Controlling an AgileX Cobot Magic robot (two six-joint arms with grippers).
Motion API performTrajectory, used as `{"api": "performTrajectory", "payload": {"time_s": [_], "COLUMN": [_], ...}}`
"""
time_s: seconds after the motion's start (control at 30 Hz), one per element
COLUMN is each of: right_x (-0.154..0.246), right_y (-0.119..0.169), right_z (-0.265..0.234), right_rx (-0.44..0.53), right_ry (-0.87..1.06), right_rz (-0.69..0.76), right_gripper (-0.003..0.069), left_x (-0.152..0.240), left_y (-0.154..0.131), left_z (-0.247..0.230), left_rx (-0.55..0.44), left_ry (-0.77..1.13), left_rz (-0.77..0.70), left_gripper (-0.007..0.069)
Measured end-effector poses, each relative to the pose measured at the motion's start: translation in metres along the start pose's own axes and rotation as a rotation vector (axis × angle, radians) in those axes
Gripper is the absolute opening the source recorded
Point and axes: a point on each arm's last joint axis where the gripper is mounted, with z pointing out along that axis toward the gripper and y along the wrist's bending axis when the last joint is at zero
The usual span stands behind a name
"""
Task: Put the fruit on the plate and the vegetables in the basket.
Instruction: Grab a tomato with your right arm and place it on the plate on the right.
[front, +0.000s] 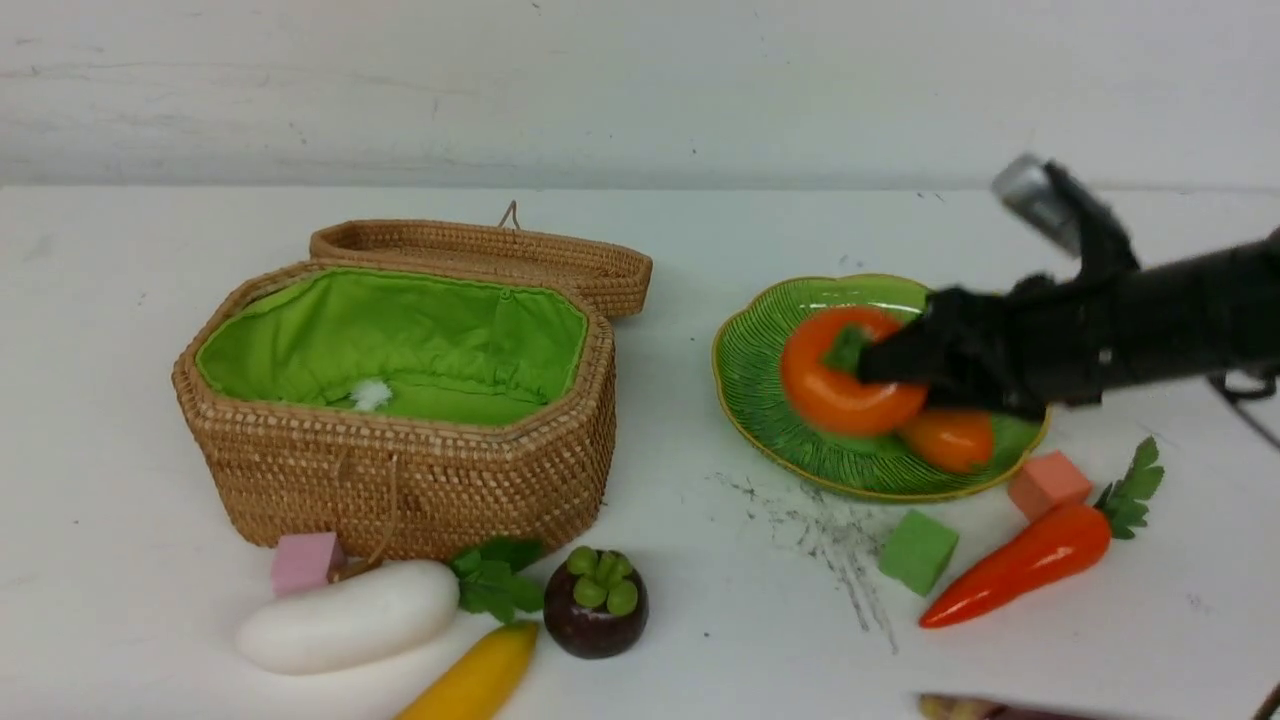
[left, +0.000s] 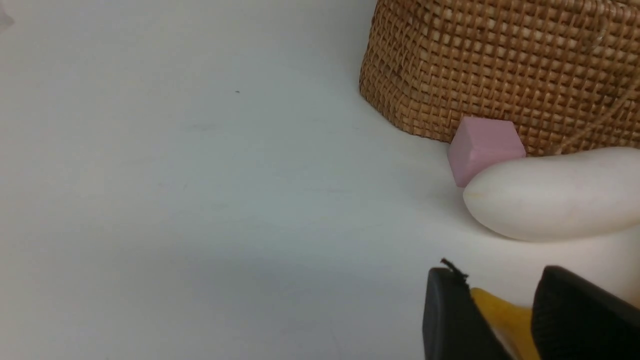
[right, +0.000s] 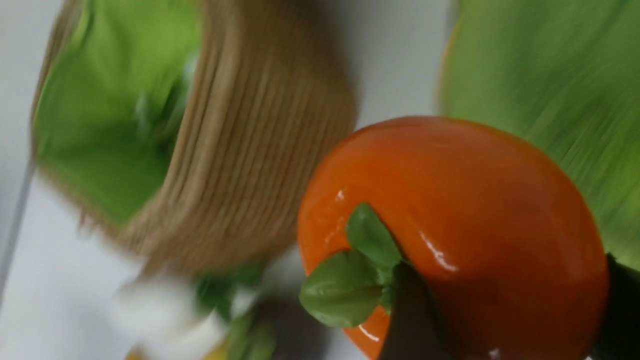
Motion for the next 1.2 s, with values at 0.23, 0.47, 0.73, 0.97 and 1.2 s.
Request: {"api": "performTrajectory", "payload": {"time_s": [0.23,0.47,0.73,0.97,1.2], "right_x": [-0.046,-0.047,-0.042,-0.048,-0.038], "right_y": [-0.016,-0.044,-0.046,-0.021,0.056], "right_z": [0.05,0.08,0.081,0.047,-0.059], "right_rx": [0.01,0.077,0.106,0.132,0.088], "right_ry": [-0.068,-0.08,-0.022,0.05,0.179], "right_rz": [-0.038,0.042,-0.043,-0.234,-0.51], "right_gripper": [0.0439,0.0439,0.0606,0.0668,0.0597], "left_x": [0.0,0.0,0.0,0.0,0.0], "left_y": [0.0,0.0,0.0,0.0,0.0], "left_z": [0.0,0.0,0.0,0.0,0.0], "left_rx": [0.0,0.0,0.0,0.0,0.0], "left_ry": [0.0,0.0,0.0,0.0,0.0], "left_rz": [0.0,0.0,0.0,0.0,0.0], "left_gripper": [0.0239,0.0239,0.0239,0.0239,0.0239]}}
